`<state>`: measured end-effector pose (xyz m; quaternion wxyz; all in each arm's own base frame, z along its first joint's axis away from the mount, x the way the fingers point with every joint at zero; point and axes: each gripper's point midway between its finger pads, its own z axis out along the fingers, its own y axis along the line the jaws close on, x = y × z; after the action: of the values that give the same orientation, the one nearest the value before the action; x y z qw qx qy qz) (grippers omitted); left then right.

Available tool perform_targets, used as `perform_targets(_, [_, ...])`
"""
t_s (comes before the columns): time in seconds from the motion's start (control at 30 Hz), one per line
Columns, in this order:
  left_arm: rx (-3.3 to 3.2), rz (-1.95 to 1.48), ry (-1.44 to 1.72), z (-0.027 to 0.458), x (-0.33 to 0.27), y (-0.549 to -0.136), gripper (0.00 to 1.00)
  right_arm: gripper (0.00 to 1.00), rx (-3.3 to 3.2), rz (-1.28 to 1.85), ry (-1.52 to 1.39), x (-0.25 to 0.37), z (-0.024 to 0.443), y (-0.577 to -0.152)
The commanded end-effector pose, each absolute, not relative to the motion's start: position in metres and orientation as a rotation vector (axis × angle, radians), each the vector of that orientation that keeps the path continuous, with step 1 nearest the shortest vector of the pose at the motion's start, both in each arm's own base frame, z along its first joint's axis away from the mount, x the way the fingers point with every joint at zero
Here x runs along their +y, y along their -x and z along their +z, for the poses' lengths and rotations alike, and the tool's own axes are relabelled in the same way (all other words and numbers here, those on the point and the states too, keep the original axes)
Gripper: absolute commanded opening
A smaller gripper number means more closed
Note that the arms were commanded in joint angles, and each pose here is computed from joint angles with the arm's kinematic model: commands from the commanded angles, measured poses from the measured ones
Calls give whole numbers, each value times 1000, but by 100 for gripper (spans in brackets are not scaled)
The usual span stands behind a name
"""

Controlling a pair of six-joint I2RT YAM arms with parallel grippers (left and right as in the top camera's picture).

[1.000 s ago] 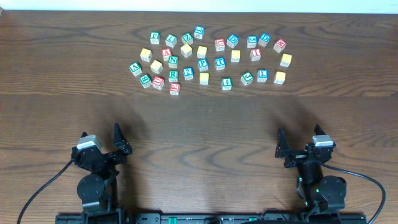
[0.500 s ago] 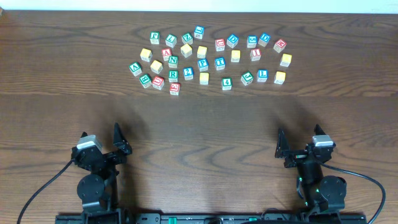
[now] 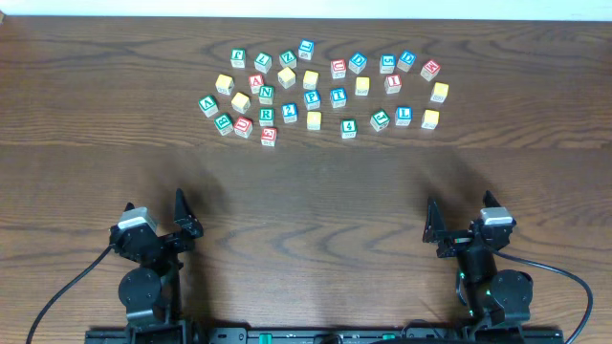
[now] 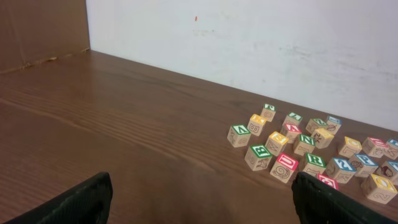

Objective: Spell out CORL

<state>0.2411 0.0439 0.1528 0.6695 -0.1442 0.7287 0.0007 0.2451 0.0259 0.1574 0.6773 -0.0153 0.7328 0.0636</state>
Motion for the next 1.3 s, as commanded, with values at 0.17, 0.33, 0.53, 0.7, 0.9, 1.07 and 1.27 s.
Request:
perform_targets(0.17, [1660,-15,368,143,46,-240,91,99,1632,131,35,25,160,-245])
perform_targets(0.33, [1606,-14,355,162,46,-240,91,99,1569,73,104,26,175,-246])
perform_targets(0.53, [1599,-3,341,190,46,-240,91,99,1461,-18,197,28,202,-243])
perform_targets(0.7, [1639,9,268,225,40,-250,91,99,1404,-26,188,26,230,-238])
perform_targets(0.9, [1790,-7,244,269,38,-277,91,99,1347,-33,177,24,272,-231])
perform_targets(1.07, [1912,-57,180,298,29,-302,91,99,1368,-31,181,25,300,-239])
perform_targets(1.27, [2071,-81,197,319,30,-327,91,99,1496,7,229,35,325,-273])
